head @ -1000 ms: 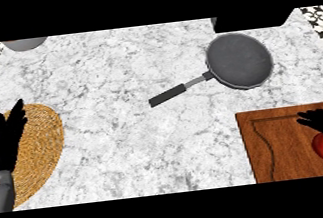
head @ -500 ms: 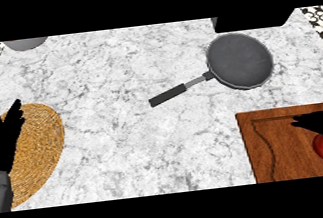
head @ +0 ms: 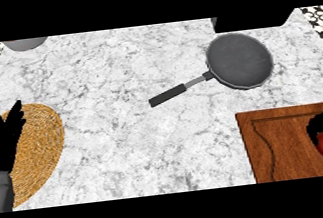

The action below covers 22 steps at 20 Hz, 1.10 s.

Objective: Pick the tomato from the cutting board and place it in the pan

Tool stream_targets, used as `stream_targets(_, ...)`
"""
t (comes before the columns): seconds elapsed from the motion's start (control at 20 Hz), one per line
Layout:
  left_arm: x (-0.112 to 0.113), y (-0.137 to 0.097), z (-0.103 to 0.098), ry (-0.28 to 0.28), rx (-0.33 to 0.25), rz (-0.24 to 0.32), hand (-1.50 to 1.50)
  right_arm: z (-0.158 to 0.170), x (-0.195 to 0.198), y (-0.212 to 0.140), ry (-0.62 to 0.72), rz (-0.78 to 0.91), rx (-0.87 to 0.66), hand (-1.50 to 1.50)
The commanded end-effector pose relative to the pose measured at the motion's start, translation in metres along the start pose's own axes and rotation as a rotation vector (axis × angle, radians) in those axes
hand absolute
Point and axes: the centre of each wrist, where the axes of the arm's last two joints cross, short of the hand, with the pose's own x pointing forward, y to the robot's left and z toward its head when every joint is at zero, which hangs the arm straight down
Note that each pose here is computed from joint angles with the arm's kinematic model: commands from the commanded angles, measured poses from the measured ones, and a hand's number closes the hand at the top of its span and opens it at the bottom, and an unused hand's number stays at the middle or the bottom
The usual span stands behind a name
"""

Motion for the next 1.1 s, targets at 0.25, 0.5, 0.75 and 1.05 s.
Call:
stream_targets(0.25,-0.021,0.013,0.01,0.058,0.07,0.011,0.0,0.049,-0.002,0.072,0.845,-0.416,-0.032,1.5)
stream_targets(0.5,-0.024,0.002,0.014,0.033,0.03,0.006,0.0,0.026,0.043,0.061,1.081,-0.516,-0.186,1.5)
stream_targets(0.75,0.0,0.006,0.006,0.013,0.023,-0.001,0.0,0.038,0.071,-0.012,1.064,-0.334,-0.633,1.5)
stream_targets(1.05,-0.006,0.003,0.003,-0.011,0.019,0.002,0.0,0.032,0.126,-0.073,0.985,-0.328,-0.797,1.5)
